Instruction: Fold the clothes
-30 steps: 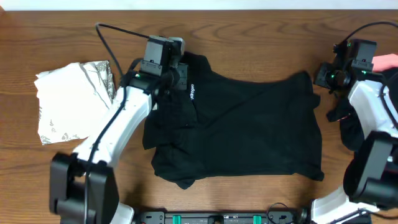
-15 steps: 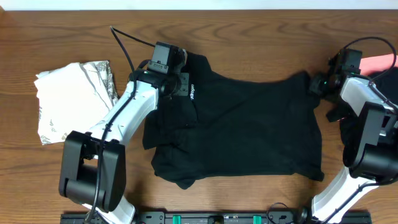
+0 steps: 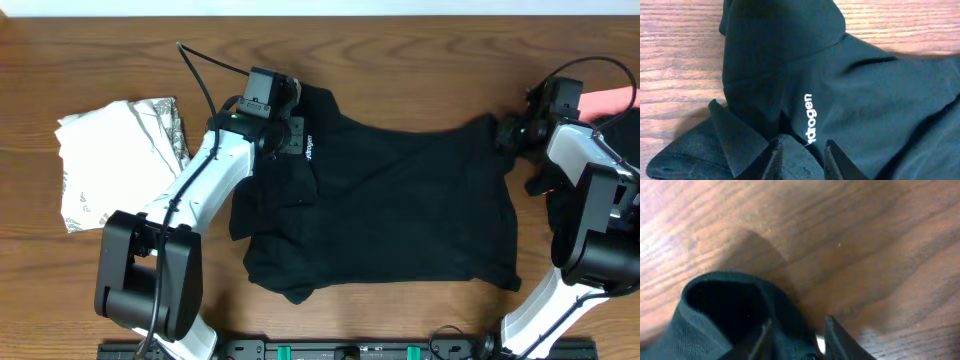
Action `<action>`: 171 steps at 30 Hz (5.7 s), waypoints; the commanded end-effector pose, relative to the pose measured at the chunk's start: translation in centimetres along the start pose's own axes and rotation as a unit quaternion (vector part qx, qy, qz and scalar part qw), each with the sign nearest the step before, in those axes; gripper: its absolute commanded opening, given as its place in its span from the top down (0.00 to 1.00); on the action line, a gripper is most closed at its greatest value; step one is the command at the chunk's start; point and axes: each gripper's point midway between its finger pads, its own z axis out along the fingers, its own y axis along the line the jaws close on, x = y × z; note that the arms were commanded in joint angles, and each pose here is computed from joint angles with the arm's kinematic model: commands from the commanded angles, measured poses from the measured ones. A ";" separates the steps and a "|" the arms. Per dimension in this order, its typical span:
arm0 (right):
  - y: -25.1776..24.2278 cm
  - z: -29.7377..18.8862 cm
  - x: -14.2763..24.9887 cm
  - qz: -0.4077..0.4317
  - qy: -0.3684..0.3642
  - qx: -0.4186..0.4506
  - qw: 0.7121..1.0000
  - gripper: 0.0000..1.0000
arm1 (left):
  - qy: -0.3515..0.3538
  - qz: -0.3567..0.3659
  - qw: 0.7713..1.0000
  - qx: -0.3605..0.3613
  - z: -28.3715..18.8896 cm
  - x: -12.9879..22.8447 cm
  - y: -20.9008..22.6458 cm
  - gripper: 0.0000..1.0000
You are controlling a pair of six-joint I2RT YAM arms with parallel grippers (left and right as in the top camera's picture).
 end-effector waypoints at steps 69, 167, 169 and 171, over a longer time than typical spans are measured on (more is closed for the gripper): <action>2.2 6.9 -4.4 -0.074 -0.118 -0.049 0.989 0.78 | -0.075 -0.013 0.997 0.013 11.8 -2.4 1.8 0.71; 2.3 -0.4 -7.0 -0.047 -0.049 -0.163 0.984 0.52 | -0.038 -0.031 0.999 -0.005 11.8 -0.7 3.6 0.71; 3.5 -0.8 -6.4 -0.045 -0.032 -0.194 0.979 0.51 | -0.037 -0.032 0.999 -0.005 11.8 -0.7 3.7 0.71; 4.1 -0.8 -5.6 -0.043 -0.016 -0.205 0.978 0.50 | -0.037 -0.032 0.999 -0.006 11.8 -0.6 3.7 0.71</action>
